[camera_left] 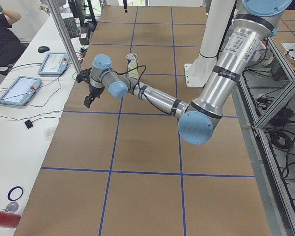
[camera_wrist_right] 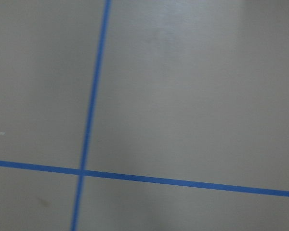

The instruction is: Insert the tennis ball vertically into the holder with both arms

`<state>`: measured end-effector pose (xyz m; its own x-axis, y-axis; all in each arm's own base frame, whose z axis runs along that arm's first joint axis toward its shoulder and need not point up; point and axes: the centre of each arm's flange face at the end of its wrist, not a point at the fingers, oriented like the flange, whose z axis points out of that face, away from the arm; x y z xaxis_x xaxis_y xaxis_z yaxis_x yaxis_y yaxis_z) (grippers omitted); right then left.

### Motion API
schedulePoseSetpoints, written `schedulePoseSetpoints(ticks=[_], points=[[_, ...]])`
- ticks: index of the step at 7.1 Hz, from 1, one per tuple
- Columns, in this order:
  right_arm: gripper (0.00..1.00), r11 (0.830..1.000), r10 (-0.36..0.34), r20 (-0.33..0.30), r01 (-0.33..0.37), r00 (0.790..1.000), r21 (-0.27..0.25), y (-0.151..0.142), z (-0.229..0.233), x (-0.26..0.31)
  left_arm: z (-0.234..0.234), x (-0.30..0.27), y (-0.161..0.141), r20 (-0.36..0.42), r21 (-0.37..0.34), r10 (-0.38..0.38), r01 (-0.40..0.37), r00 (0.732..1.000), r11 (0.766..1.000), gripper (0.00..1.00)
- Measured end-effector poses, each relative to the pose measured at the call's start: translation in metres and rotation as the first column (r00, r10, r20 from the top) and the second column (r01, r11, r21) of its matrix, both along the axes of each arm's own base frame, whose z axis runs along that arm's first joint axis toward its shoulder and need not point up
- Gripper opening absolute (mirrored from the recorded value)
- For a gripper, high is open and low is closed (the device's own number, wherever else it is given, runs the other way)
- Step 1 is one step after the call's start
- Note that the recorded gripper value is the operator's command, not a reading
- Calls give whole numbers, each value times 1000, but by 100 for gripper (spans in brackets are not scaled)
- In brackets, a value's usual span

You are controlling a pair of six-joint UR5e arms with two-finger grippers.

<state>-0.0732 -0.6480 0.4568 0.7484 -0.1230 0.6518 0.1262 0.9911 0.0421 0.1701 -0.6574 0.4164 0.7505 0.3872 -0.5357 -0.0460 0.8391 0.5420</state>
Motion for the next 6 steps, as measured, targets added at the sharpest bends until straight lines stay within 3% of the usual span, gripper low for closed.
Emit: schedulePoseSetpoints(ticks=[2, 4, 6], points=[[99, 1000, 20, -7, -20, 1000, -17, 3, 30, 24, 45, -58, 12, -78, -78, 49, -55, 996, 995, 100], [99, 994, 106, 2, -106, 994, -15, 2, 34, 32, 82, -134, 26, -106, -125, 27, -41, 994, 991, 100], [99, 989, 134, 29, -136, 991, 65, 25, 77, 38, 109, -160, 42, -56, -177, 59, -68, 997, 982, 100]])
